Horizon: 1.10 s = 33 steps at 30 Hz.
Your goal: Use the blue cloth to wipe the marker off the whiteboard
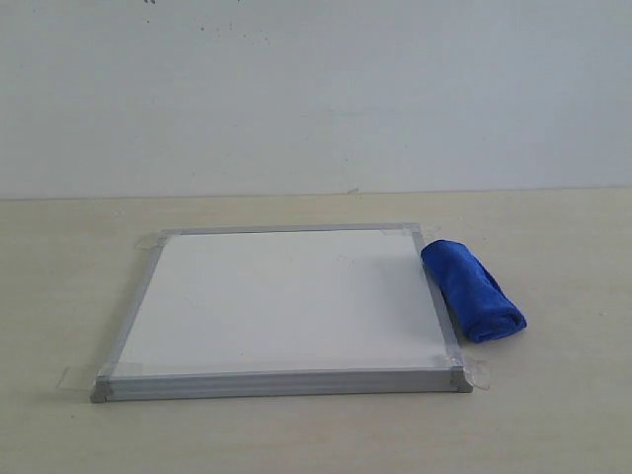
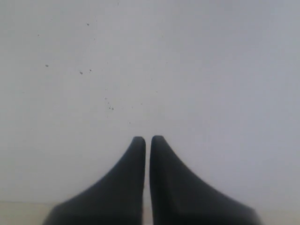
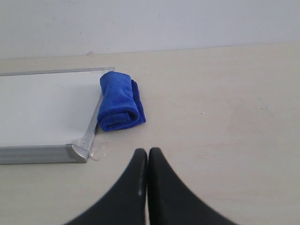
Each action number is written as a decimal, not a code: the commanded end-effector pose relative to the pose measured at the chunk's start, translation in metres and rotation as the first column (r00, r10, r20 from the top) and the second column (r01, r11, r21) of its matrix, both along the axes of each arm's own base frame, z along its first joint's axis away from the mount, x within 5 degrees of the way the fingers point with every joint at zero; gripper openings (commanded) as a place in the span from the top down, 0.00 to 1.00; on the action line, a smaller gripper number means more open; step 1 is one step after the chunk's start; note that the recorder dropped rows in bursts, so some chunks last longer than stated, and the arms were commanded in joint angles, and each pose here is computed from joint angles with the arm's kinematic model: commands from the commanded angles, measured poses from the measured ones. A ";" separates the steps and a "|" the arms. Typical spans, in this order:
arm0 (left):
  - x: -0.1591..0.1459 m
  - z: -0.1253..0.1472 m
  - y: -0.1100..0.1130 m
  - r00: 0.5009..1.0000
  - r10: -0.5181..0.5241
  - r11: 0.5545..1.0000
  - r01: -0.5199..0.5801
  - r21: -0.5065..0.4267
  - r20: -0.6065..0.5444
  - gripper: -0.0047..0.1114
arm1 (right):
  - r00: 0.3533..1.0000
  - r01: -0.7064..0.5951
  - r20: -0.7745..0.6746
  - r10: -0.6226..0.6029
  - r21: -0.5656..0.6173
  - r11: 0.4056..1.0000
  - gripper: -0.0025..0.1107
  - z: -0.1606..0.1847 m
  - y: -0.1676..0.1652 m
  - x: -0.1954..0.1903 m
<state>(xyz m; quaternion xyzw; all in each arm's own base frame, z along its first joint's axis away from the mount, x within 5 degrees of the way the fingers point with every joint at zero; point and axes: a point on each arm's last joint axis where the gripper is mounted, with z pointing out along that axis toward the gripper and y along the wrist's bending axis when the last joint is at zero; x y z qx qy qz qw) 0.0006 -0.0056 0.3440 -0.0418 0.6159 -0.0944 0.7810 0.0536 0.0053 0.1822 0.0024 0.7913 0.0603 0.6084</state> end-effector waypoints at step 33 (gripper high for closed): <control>0.056 -0.139 0.007 0.969 0.090 0.993 -0.069 0.100 -0.231 0.93 | 1.000 0.002 0.012 -0.002 0.002 1.000 0.98 0.001 0.000 0.000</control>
